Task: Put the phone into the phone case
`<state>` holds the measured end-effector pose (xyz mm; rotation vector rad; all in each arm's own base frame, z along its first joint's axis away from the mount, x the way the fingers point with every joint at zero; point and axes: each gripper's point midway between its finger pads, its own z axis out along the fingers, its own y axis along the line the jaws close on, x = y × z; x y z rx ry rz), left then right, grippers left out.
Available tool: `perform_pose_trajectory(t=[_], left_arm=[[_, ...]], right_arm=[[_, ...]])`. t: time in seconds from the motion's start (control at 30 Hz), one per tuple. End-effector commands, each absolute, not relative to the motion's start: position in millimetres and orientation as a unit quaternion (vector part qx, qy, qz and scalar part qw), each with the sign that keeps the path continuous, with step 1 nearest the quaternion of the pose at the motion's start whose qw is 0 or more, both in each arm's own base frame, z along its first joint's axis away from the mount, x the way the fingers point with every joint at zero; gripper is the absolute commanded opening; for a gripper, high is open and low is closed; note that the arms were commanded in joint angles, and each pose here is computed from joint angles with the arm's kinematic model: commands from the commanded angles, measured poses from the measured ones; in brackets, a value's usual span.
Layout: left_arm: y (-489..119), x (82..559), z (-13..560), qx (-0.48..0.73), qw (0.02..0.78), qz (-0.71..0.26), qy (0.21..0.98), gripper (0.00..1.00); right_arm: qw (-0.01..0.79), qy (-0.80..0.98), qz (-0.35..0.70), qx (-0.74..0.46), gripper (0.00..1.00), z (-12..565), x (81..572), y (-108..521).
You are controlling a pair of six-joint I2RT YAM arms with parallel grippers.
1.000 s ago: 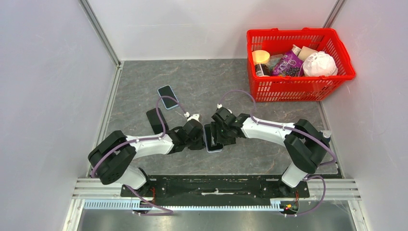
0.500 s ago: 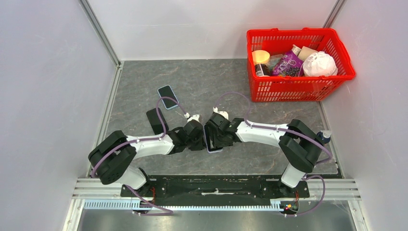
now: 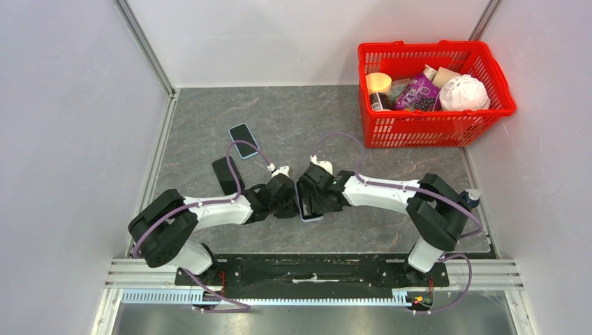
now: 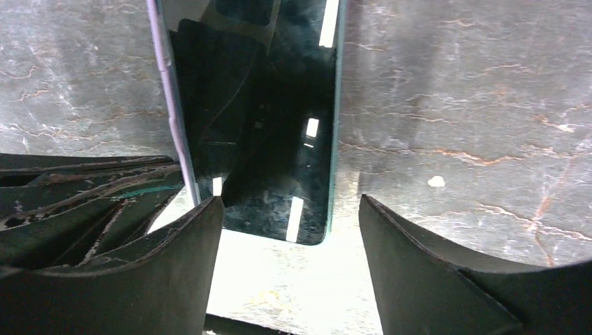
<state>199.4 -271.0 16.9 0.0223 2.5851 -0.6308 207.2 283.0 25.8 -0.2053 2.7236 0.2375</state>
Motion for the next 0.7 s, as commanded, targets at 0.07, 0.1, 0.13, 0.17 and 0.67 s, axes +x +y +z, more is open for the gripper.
perform_pose_trajectory(t=[0.07,0.1,0.13,0.17,0.67], left_arm=[[-264.1,184.1,-1.5,0.007,0.208,-0.211,0.955,0.14],[-264.4,184.4,-0.9,0.007,0.209,-0.211,0.955,0.14],[-264.1,184.4,-1.3,0.007,0.208,-0.21,0.955,0.14],[-264.3,184.6,-0.9,0.007,0.209,-0.21,0.955,0.14],[-264.0,184.9,-2.8,0.009,0.206,-0.205,0.957,0.14]], right_arm=[[0.194,0.972,0.125,-0.049,0.76,45.1,213.4,269.3],[0.193,0.971,0.135,-0.046,0.73,47.3,213.6,269.6],[0.192,0.971,0.139,-0.042,0.71,47.2,214.3,268.9],[0.19,0.97,0.144,-0.041,0.69,46.9,214.3,269.6],[0.158,0.975,0.152,-0.044,0.29,31.2,210.3,277.2]])
